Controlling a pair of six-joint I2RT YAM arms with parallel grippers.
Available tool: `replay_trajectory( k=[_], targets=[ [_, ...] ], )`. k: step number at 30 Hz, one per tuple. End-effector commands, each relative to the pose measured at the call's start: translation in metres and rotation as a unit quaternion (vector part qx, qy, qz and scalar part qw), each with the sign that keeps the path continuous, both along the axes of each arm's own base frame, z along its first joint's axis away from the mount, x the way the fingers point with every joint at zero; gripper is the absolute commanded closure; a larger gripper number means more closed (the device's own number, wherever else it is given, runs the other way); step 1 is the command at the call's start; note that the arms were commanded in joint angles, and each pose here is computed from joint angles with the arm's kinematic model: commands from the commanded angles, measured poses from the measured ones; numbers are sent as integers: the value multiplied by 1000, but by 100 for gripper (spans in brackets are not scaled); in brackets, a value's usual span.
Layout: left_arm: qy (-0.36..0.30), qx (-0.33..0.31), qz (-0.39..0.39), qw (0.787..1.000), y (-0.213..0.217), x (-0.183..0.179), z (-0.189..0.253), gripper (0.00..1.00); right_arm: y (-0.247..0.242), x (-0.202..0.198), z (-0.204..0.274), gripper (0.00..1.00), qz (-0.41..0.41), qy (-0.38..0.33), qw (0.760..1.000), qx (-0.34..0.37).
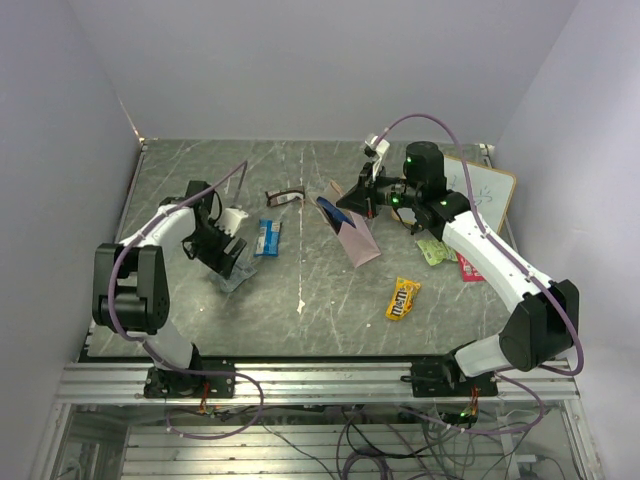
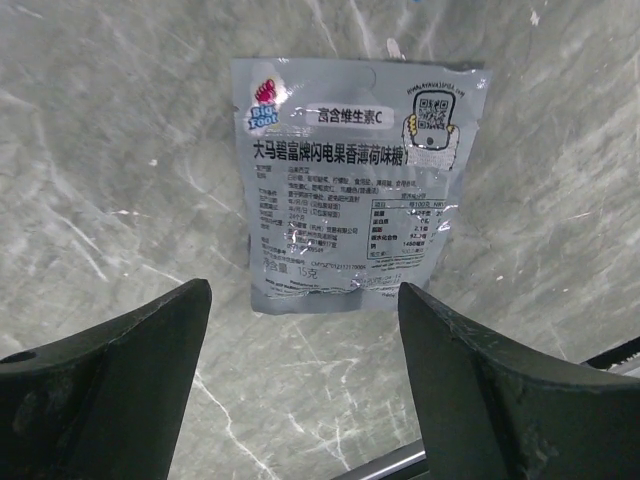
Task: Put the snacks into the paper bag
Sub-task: Pick up the snack from the center of the board.
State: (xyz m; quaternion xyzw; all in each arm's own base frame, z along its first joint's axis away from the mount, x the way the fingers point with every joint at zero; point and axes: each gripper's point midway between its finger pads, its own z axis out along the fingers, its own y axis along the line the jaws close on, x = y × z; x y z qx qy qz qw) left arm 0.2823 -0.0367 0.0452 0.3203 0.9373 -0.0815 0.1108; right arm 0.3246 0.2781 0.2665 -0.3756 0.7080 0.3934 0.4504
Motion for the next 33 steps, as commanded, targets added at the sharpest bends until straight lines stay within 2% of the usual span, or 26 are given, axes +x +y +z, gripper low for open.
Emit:
replay_trajectory(
  k=[1,10,16,28,33],
  targets=[
    [19,2,-12,1000,2,-9,-11,15,-2,0,0,100,0,-6,1000,2],
    [30,-1,-5,1000,1,-10,-32,18,-3,1,-5,100,-1,-4,1000,0],
    [32,-10,2,999,-2,-15,-36,23,-4,1,-9,100,-1,-3,1000,-2],
    [14,-23,1,1000,-8,-8,-22,44,-4,2,-13,100,-1,-6,1000,-7],
    [18,-28,-6,999,-10,-5,-15,60,-4,3,-13,100,-1,-5,1000,-8]
  ],
)
